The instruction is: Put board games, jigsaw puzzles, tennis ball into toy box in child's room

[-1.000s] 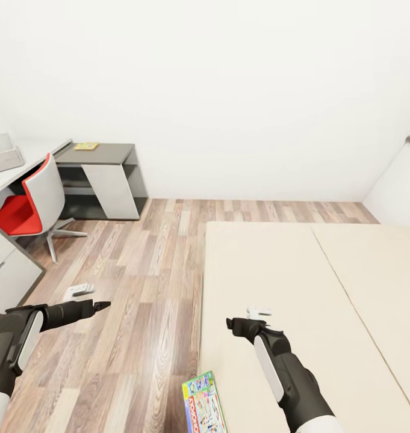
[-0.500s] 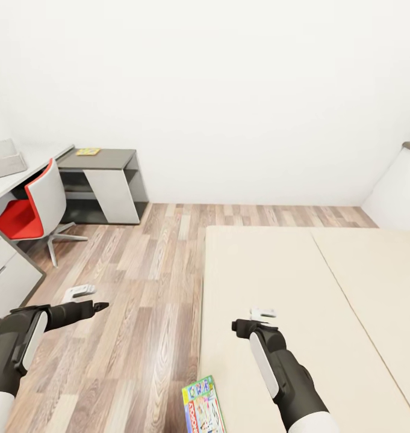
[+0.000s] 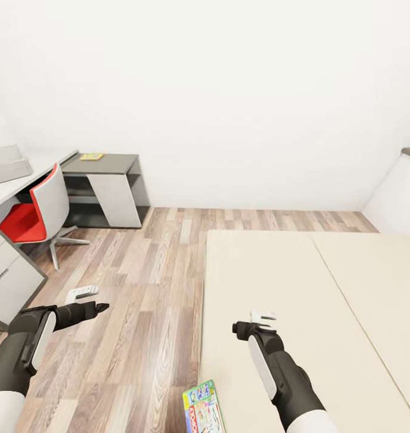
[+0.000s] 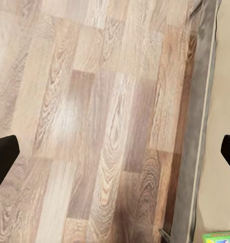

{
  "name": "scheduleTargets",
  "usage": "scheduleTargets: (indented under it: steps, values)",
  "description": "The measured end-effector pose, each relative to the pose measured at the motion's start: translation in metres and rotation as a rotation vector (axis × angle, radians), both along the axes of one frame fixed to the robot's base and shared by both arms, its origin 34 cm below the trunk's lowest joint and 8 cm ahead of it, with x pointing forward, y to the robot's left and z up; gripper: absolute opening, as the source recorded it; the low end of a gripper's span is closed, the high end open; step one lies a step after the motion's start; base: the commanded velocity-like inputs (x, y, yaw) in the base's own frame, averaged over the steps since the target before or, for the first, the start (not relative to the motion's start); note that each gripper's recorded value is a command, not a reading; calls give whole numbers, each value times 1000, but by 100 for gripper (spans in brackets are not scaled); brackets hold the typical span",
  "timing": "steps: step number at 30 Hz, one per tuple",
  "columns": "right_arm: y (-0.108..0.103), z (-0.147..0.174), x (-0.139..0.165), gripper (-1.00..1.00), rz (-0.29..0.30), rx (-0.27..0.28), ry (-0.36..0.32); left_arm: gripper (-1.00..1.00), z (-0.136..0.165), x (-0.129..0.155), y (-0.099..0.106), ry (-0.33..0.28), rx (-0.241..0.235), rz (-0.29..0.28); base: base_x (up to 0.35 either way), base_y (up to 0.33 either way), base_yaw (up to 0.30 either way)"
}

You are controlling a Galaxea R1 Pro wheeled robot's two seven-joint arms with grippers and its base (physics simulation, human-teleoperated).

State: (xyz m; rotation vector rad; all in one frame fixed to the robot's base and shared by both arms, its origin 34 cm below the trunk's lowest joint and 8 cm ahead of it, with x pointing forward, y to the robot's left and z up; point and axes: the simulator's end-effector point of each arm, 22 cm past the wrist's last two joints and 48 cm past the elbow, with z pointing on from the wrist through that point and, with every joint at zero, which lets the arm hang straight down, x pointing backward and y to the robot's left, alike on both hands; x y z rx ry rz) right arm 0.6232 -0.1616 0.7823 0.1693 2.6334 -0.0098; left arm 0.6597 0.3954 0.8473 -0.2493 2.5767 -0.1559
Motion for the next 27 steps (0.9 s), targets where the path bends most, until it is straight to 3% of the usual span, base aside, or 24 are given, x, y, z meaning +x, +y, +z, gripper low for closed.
scheduleTargets:
  steps: [8, 27]
  values:
    - [-1, 3, 4, 100, -6, -7, -28, 100, 8, 6, 2, -34, 25, 10, 0, 0, 60]
    - [-2, 23, 19, 100, -24, 1, -106, 100, 26, 11, 3, -68, 29, 12, 0, 0, 9]
